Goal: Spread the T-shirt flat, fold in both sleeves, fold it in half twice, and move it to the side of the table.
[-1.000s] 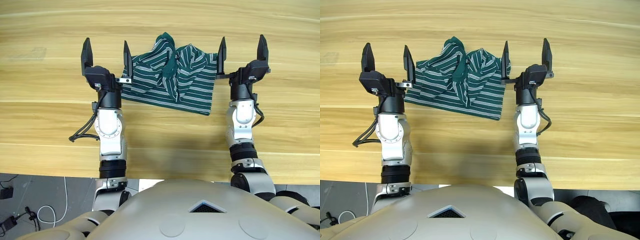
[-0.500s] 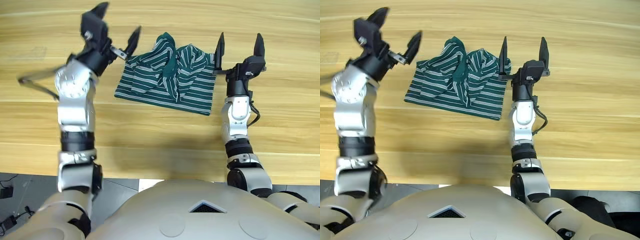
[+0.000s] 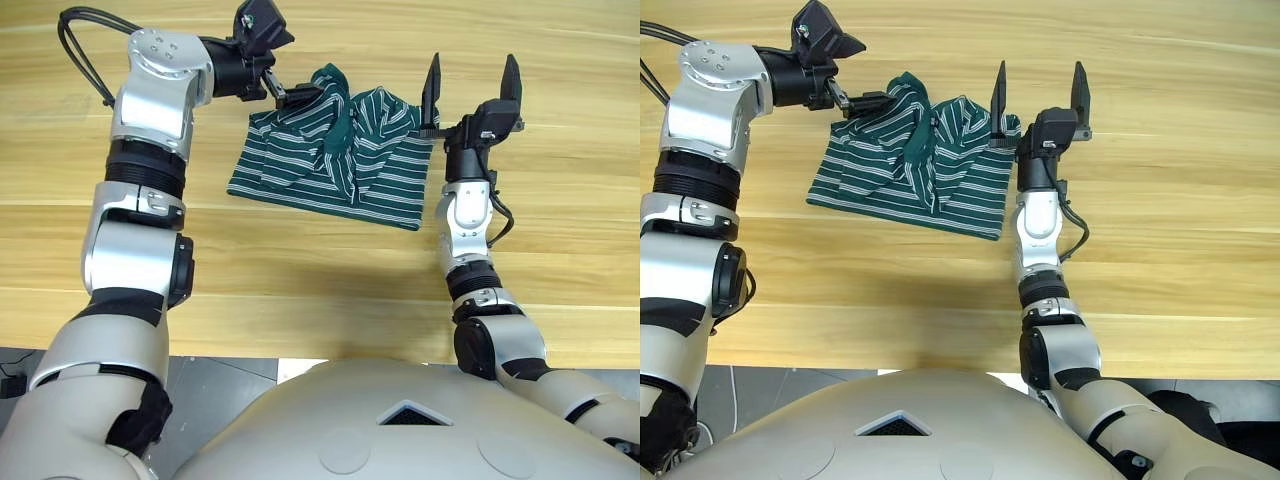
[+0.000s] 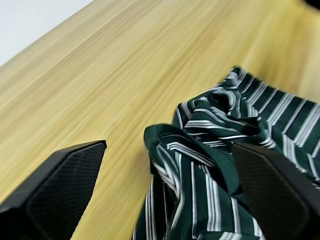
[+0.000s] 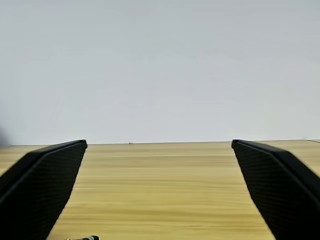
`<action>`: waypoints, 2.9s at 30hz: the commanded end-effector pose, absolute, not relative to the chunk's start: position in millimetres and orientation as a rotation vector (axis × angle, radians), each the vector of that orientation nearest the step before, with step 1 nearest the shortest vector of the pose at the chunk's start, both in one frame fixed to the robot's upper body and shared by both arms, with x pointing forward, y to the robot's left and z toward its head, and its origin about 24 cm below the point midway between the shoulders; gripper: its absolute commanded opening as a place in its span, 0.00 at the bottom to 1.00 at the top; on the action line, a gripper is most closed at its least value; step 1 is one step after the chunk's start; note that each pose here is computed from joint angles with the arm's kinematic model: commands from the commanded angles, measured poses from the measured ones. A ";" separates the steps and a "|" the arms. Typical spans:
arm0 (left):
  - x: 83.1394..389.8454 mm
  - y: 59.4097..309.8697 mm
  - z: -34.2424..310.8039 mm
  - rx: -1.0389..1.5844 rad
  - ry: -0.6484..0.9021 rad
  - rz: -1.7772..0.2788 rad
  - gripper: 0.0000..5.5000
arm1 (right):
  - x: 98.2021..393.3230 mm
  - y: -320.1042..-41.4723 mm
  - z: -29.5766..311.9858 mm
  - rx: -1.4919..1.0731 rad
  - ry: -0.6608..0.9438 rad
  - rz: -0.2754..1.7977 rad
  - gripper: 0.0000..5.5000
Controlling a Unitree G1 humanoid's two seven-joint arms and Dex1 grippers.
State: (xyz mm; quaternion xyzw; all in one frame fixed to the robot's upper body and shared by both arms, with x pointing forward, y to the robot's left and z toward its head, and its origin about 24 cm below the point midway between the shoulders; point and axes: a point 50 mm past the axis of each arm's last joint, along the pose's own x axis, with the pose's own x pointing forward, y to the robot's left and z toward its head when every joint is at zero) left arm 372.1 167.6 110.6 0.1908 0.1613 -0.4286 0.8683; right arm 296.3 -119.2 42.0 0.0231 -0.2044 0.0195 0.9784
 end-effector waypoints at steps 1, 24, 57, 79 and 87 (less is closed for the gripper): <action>377.5 162.2 107.3 0.396 0.327 -0.869 0.84 | 298.1 -117.1 43.7 0.034 -0.425 0.046 0.98; 383.6 149.4 78.5 0.474 0.405 -0.779 0.62 | 296.9 -112.1 44.0 0.006 -0.447 0.066 0.98; 386.2 171.3 93.9 0.513 0.350 -0.764 0.00 | 296.5 -106.2 40.8 -0.022 -0.440 0.101 0.98; 368.1 164.8 193.2 0.693 0.120 -0.987 0.00 | 249.5 -13.0 36.3 -0.063 -0.135 0.514 0.98; 359.1 150.6 200.1 0.709 0.091 -1.033 0.00 | 252.9 13.5 26.3 -0.072 -0.072 0.481 0.98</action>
